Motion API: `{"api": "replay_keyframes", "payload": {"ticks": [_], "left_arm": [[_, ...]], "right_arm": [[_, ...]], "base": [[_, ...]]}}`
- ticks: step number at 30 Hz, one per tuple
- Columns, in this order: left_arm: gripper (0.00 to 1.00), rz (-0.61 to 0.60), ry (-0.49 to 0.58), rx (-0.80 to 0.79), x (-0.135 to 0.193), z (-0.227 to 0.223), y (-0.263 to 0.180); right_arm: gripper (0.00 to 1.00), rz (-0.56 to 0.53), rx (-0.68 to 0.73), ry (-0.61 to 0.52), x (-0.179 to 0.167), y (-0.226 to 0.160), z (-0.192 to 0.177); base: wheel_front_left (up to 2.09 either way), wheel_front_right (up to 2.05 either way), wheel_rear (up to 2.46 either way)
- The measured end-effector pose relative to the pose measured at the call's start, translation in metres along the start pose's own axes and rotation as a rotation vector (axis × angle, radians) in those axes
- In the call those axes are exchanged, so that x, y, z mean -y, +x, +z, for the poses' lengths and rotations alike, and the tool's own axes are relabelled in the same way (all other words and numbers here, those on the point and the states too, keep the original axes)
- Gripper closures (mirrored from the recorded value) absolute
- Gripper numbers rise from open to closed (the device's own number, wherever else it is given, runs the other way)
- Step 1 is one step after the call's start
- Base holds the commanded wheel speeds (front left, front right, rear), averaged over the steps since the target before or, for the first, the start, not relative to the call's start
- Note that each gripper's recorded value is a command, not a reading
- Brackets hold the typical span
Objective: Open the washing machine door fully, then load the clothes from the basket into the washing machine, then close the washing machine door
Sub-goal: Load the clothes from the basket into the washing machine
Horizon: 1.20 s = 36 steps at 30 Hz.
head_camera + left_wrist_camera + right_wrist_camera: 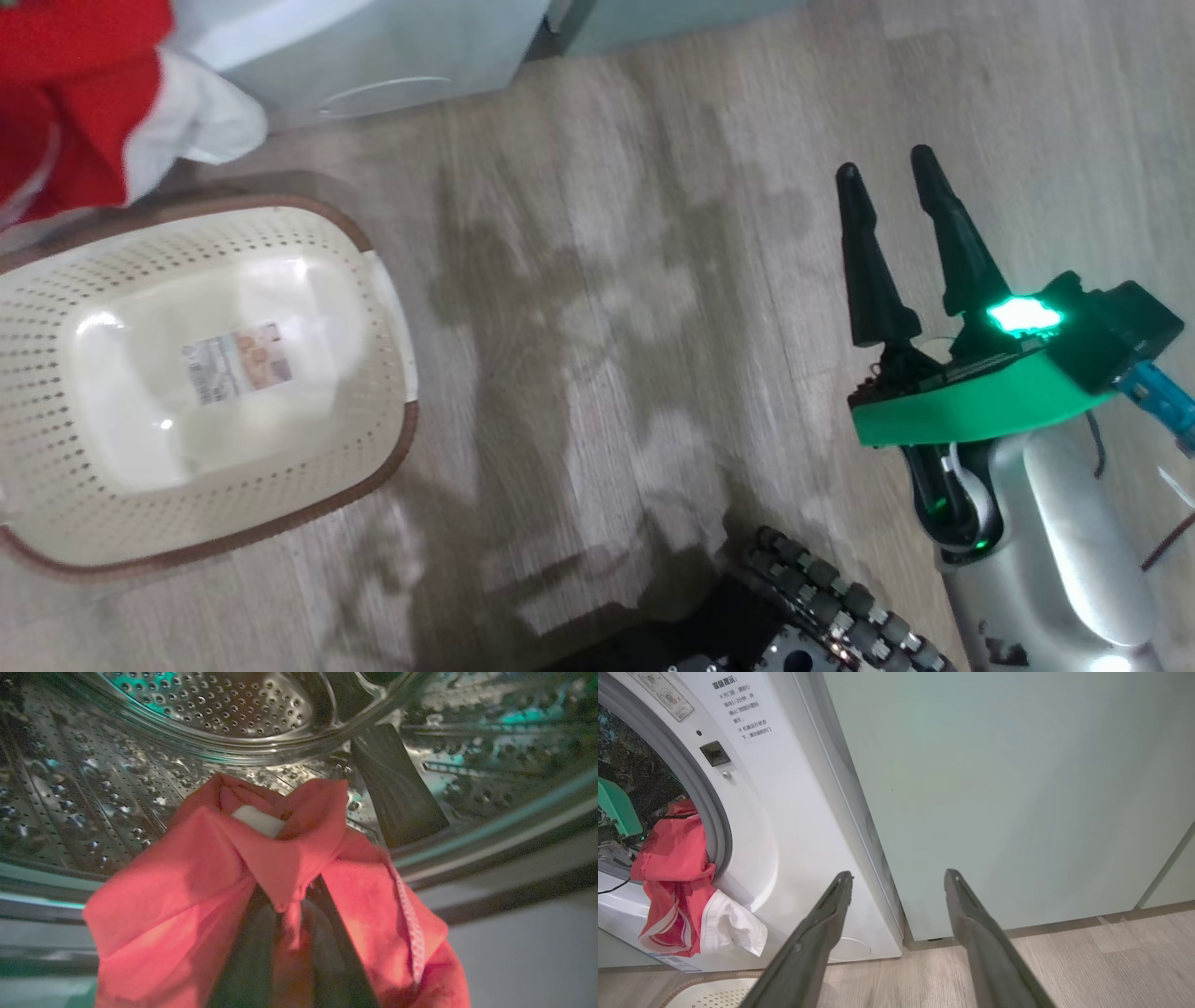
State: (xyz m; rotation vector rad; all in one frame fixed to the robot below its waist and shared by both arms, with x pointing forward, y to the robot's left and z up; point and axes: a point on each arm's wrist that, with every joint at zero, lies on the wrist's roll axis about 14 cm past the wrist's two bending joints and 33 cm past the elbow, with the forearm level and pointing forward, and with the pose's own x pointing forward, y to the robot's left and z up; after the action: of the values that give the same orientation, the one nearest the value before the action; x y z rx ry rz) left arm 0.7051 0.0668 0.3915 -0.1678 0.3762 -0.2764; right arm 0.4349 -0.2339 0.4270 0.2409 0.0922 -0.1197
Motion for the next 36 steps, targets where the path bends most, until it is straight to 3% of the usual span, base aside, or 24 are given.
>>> {"api": "replay_keyframes", "payload": {"ticks": [13, 23, 30, 31, 32, 36], "left_arm": [[1.0, 0.075, -0.151, 0.196, -0.016, 0.04, 0.036], [1.0, 0.104, -0.094, 0.422, -0.023, 0.084, 0.042], [1.0, 0.116, -0.071, 0.39, -0.033, 0.065, 0.043], [0.65, 0.12, -0.07, 0.378, -0.035, 0.06, 0.043], [0.0, 0.124, -0.068, 0.367, -0.036, 0.057, 0.042], [0.0, 0.116, -0.042, 0.353, -0.036, 0.051, 0.038]], "right_arm": [[0.0, -0.033, -0.03, -0.008, 0.01, -0.005, -0.008], [0.0, -0.033, -0.04, -0.02, 0.011, -0.005, -0.011], [0.0, -0.022, -0.047, -0.013, 0.008, 0.0, -0.016], [0.0, -0.02, -0.046, -0.012, 0.007, 0.0, -0.015], [0.0, -0.016, -0.042, -0.011, 0.006, 0.002, -0.015], [0.0, -0.004, -0.036, -0.005, 0.002, 0.006, -0.014]], "base": [[0.0, 0.0, 0.0], [0.0, 0.0, 0.0], [0.0, 0.0, 0.0], [0.0, 0.0, 0.0], [0.0, 0.0, 0.0], [0.0, 0.0, 0.0]]}}
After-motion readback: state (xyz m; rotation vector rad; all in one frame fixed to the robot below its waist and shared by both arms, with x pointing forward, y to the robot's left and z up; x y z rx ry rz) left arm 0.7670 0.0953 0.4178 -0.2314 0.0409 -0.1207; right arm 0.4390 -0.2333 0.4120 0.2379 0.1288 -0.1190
